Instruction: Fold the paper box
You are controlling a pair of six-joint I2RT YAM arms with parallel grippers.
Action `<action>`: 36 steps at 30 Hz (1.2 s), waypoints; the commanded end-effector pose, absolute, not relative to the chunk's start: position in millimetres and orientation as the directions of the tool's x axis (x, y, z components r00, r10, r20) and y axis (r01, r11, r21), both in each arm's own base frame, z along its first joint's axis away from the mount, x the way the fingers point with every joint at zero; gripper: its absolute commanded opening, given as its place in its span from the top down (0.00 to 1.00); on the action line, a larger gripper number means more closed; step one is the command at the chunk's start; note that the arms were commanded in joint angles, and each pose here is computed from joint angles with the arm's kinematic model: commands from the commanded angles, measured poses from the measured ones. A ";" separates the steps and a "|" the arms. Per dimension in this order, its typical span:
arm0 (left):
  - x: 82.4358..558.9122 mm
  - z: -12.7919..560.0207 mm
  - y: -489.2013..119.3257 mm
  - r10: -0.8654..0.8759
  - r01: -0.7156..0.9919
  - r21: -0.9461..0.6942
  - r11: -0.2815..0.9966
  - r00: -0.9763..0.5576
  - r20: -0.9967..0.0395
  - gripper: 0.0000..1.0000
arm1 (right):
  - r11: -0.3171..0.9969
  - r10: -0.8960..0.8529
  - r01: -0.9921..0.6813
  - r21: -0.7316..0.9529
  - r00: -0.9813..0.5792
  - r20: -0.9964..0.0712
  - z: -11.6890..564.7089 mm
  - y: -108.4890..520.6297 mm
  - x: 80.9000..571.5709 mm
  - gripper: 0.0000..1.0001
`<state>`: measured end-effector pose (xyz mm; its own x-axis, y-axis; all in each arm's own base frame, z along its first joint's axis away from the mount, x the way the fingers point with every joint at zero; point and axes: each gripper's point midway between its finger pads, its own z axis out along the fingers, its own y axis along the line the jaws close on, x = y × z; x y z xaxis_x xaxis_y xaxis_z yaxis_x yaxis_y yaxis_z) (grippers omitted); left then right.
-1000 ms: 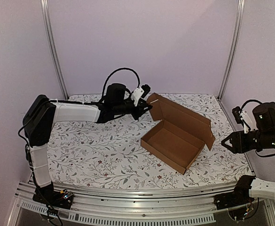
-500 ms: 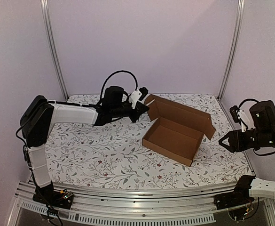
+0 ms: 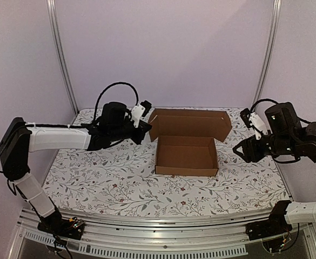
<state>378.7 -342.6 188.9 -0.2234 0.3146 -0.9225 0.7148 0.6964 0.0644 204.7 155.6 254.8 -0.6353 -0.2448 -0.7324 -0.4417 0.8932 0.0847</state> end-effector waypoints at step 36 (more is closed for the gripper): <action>241.7 214.0 -262.2 0.271 0.666 -0.177 0.725 -0.512 -0.815 1.00 | 0.610 -0.436 -0.784 -0.114 -0.211 -0.875 235.4 227.9 325.0 0.36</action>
